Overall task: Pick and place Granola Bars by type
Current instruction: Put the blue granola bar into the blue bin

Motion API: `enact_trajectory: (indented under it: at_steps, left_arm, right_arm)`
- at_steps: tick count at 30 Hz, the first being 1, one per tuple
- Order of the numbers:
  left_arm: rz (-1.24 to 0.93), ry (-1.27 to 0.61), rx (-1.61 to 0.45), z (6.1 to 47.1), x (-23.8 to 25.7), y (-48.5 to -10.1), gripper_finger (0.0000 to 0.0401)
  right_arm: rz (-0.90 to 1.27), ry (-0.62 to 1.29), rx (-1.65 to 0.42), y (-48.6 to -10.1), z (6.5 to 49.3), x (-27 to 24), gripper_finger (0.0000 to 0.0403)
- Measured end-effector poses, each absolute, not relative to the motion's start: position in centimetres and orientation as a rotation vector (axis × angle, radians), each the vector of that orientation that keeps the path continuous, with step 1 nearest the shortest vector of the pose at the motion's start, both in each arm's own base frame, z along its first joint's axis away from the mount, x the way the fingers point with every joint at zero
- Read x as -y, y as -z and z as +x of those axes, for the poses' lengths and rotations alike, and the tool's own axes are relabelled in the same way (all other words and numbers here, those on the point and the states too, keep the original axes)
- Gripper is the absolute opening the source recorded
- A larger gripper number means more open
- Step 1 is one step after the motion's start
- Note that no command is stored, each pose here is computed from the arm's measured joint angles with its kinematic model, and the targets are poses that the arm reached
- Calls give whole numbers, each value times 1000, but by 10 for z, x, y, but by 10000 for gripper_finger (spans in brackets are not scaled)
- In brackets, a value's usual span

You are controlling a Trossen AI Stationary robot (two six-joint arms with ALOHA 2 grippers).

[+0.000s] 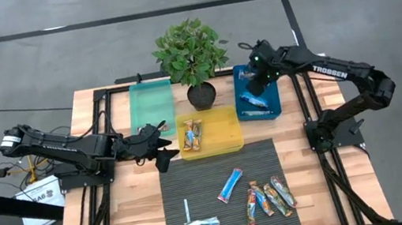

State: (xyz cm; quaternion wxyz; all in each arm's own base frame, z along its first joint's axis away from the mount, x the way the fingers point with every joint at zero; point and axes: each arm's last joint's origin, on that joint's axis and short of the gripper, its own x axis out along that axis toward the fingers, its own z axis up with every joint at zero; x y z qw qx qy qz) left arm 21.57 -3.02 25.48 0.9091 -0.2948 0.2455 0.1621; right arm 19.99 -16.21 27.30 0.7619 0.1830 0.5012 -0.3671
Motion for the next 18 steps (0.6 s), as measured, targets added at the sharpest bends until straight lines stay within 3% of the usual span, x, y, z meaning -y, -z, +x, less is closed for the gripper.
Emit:
enact_trajectory:
  at_steps: [18]
  left_arm:
    - [-609,-334,-507,216,30,-255,265]
  right_arm:
    - [427,858,-1104,-202,177,171,63]
